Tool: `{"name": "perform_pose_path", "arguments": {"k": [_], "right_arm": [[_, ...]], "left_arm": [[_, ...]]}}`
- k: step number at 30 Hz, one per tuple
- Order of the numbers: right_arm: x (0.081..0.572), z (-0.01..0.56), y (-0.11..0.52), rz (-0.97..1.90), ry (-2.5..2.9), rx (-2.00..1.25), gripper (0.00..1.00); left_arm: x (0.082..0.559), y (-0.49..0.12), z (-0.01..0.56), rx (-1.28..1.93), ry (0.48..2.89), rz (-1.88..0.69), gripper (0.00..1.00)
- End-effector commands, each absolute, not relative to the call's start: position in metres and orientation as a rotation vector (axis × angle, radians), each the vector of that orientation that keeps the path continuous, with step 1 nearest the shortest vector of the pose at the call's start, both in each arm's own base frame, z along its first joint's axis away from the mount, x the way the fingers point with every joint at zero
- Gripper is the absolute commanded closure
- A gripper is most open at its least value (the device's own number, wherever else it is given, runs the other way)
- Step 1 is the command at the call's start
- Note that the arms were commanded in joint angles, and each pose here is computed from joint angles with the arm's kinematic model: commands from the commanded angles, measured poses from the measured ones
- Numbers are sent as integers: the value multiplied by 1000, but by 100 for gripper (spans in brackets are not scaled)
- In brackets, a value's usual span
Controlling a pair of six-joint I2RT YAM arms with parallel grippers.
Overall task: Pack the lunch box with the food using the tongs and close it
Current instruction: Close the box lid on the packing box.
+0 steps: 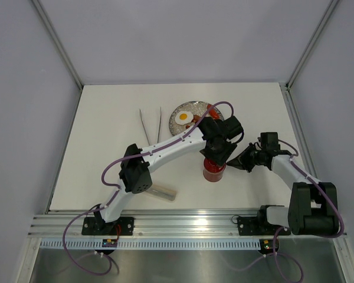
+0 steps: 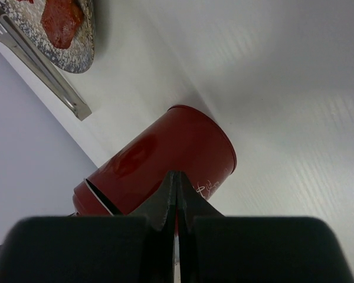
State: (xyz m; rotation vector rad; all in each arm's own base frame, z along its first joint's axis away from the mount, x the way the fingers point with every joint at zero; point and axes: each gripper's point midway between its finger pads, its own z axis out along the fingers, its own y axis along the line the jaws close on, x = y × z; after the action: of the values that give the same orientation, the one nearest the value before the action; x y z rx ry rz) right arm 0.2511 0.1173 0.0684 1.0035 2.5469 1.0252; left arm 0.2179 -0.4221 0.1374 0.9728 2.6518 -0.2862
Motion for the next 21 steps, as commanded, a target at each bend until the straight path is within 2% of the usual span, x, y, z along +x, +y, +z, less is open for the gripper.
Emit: {"name": "perform_pose_path", "arguments": {"k": [1,21], "right_arm": [[257,74,131,1086,2525,959,100],[247,76,144,1156,2533,922,100]], "left_arm": [[220,-430,152,966,2606,-346,96],[214,-429,138,989,2642,-349,97]]}}
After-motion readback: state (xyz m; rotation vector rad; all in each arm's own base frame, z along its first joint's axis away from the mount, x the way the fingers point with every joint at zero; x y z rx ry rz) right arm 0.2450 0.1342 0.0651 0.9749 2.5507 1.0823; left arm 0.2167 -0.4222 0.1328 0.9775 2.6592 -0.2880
